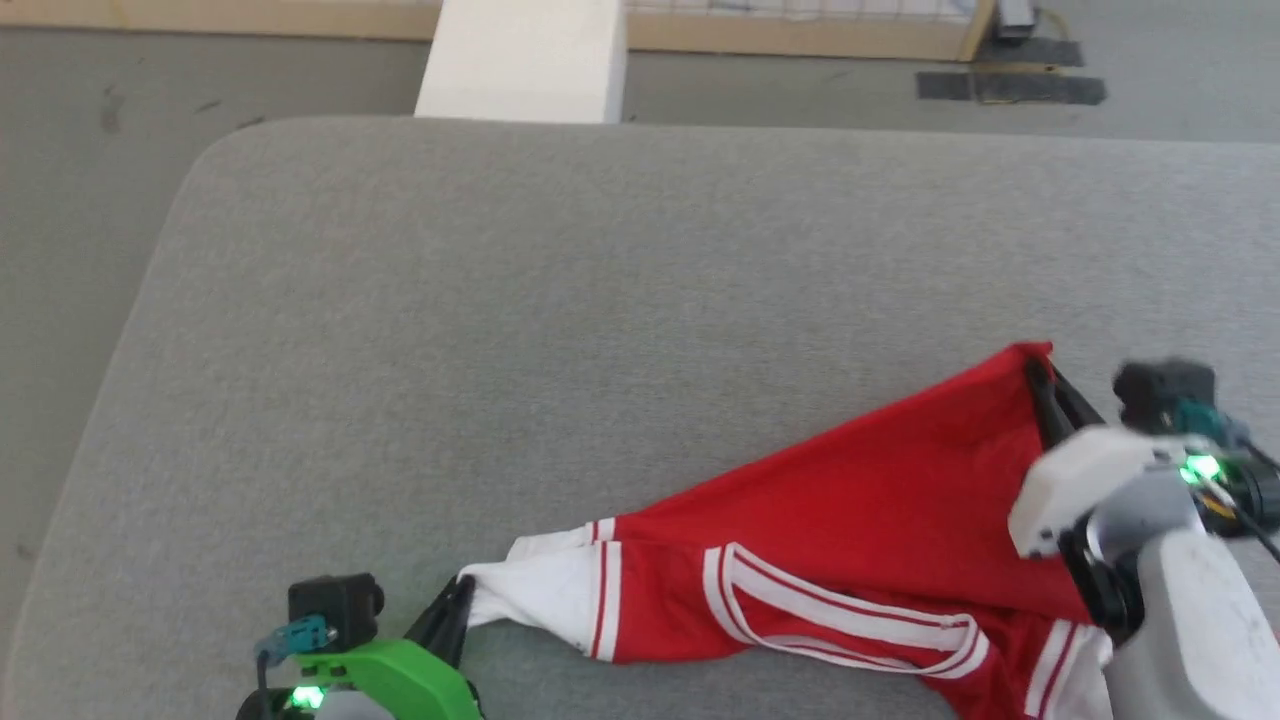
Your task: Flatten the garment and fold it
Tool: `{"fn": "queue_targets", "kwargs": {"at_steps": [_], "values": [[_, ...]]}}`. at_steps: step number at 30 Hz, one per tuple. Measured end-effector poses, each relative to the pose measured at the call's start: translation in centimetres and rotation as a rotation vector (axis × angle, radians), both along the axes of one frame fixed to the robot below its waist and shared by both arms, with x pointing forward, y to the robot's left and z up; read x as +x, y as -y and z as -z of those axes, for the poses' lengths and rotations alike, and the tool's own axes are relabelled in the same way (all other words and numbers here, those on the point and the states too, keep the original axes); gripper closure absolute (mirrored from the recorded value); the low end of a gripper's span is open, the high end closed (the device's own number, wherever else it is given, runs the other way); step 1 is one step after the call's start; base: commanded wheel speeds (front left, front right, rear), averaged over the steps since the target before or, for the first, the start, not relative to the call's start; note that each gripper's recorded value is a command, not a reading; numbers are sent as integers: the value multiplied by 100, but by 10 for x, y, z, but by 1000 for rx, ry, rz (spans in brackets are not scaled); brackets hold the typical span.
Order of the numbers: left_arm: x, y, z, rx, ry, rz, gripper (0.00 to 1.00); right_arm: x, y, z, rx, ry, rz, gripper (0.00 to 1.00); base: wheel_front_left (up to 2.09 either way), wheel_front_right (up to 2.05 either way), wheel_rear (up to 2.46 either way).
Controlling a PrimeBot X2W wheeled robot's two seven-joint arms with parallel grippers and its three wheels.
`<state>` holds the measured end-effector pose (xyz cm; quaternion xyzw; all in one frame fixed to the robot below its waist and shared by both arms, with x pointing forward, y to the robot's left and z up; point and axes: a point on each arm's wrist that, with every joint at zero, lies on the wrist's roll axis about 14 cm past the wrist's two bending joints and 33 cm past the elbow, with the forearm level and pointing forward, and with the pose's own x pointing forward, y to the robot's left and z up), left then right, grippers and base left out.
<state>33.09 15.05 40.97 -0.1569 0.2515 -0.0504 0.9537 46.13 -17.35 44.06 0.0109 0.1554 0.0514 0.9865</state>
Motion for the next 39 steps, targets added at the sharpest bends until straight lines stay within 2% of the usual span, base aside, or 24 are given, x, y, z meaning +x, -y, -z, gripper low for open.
{"fn": "queue_targets", "kwargs": {"at_steps": [5, 8, 13, 16, 21, 26, 34, 39], "values": [[13, 3, -22, 25, 86, 40, 100, -45, 46, -16, 22, 78, 151, 100, 0, 0, 0], [25, 5, -40, 49, 160, 77, 100, -64, 63, -31, 17, 121, 200, 100, 0, 0, 0], [62, 15, -96, 85, 362, 167, 100, -74, 76, -71, -9, 176, 228, 100, 0, 0, 0], [87, 22, -142, 102, 502, 224, 100, -70, 82, -93, -76, 169, 195, 100, 0, 0, 0], [123, 37, -215, 87, 691, 277, 100, -41, 88, -145, -183, 197, 129, 100, 0, 0, 0], [164, 42, -272, 65, 820, 263, 100, -2, 91, -190, -267, 224, 96, 100, 0, 0, 0], [242, 28, -324, 65, 910, 172, 100, 80, 90, -239, -315, 278, 97, 100, 0, 0, 0], [291, 20, -349, 105, 983, 103, 100, 133, 93, -272, -336, 381, 147, 100, 0, 0, 0]]}}
